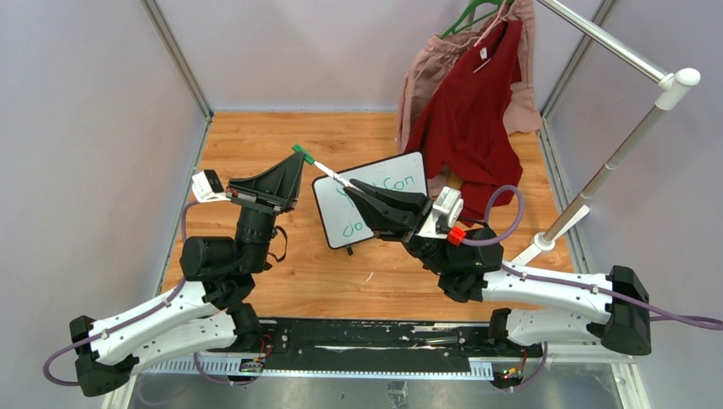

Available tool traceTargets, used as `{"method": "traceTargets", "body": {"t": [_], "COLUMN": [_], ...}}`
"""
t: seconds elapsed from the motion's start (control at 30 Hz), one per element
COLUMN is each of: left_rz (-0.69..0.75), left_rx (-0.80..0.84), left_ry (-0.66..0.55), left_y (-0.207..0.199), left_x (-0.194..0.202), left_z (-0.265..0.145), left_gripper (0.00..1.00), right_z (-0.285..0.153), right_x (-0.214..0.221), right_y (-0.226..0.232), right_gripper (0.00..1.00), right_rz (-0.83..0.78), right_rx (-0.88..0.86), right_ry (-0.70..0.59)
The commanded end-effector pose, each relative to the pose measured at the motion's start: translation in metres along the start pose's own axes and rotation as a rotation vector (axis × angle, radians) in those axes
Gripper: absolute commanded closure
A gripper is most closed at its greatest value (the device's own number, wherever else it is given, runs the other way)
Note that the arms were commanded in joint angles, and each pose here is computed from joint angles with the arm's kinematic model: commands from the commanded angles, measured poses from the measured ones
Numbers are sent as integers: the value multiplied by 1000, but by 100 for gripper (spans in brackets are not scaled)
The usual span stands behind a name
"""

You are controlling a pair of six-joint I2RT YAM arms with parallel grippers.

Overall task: Write a sentence on the whiteboard
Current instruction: Close the pen cap.

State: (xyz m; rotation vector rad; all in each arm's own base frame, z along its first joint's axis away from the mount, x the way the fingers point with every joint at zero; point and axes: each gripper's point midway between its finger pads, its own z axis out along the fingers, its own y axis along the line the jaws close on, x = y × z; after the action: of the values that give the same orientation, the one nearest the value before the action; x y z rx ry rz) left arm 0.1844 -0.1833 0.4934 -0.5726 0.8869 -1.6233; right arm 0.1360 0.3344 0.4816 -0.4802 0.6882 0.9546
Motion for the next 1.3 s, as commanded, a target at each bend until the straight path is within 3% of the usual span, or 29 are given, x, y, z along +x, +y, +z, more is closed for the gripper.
{"method": "traceTargets", "body": {"t": [0.0,0.3,0.8,1.27], "left_rz": [-21,-24,-59,-76], "left_rx": [25,29,60,42], "left_ry": [-13,-22,62,114], "left_y": [-6,-7,-10,2], "left_x": [-3,-5,16,35], "left_z": [1,1,2,3], "left_gripper": [100,100,100,100], "right_z": [6,4,8,14], "right_x": [-22,-21,-19,-9], "right_y": [1,1,1,-17], "right_gripper": [100,100,100,100], "right_rz": [9,16,8,-213], "right_rx": [4,5,14,118], "right_ry": [-64,-62,-60,-66]}}
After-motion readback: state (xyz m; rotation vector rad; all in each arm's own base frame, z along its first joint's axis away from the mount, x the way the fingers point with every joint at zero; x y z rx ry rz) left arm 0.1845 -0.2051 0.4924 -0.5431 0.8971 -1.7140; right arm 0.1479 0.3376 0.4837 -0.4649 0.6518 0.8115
